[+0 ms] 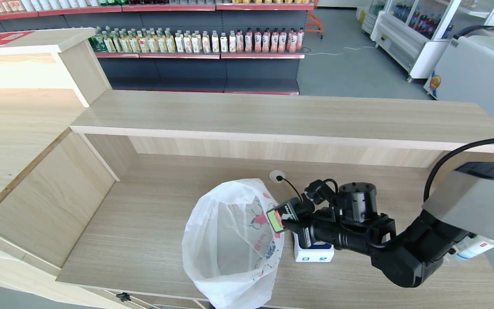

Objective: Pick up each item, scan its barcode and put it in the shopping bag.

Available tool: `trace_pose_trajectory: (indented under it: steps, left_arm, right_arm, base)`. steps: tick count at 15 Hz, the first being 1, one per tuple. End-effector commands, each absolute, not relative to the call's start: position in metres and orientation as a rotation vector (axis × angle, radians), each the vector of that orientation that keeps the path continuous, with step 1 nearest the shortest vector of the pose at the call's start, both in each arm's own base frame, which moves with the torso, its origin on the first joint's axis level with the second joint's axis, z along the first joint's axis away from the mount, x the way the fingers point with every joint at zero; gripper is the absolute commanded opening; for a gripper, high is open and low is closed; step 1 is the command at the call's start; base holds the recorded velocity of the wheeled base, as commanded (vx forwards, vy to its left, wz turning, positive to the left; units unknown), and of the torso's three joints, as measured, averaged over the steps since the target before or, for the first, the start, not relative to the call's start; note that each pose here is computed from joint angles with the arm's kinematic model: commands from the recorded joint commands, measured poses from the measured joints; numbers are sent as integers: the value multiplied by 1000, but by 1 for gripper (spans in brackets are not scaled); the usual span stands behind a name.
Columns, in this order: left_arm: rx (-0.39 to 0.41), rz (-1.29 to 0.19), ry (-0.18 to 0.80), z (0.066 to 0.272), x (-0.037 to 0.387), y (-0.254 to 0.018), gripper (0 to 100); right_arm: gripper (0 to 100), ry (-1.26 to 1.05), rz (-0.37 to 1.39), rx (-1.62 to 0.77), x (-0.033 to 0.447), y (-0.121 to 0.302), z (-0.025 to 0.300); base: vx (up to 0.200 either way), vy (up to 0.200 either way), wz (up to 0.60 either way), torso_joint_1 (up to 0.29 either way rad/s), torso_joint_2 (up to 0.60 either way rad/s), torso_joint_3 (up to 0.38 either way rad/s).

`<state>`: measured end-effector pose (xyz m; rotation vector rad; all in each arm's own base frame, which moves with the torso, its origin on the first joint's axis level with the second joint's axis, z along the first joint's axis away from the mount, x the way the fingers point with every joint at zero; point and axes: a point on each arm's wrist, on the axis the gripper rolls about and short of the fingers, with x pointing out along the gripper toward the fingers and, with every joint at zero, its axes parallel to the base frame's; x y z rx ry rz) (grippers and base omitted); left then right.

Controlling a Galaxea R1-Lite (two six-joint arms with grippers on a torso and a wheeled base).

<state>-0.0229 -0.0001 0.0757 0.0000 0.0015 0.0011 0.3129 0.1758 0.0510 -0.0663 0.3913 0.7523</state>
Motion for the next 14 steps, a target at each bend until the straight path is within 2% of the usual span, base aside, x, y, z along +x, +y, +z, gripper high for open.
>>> trace_pose_trajectory:
  steps: [1,9,14]
  left_arm:
    - [0,2,2,76,-23,0,100]
    - [0,2,2,76,-23,0,100]
    - [0,2,2,76,-23,0,100]
  right_arm:
    - [0,417,770,-75,322,188,33]
    - [0,358,849,-73,340,224,47]
    - [0,418,856,-170,341,225,11]
  base:
    - [0,0,0,0,0,0]
    - [0,0,0,0,0,0]
    - [0,0,0,0,0,0]
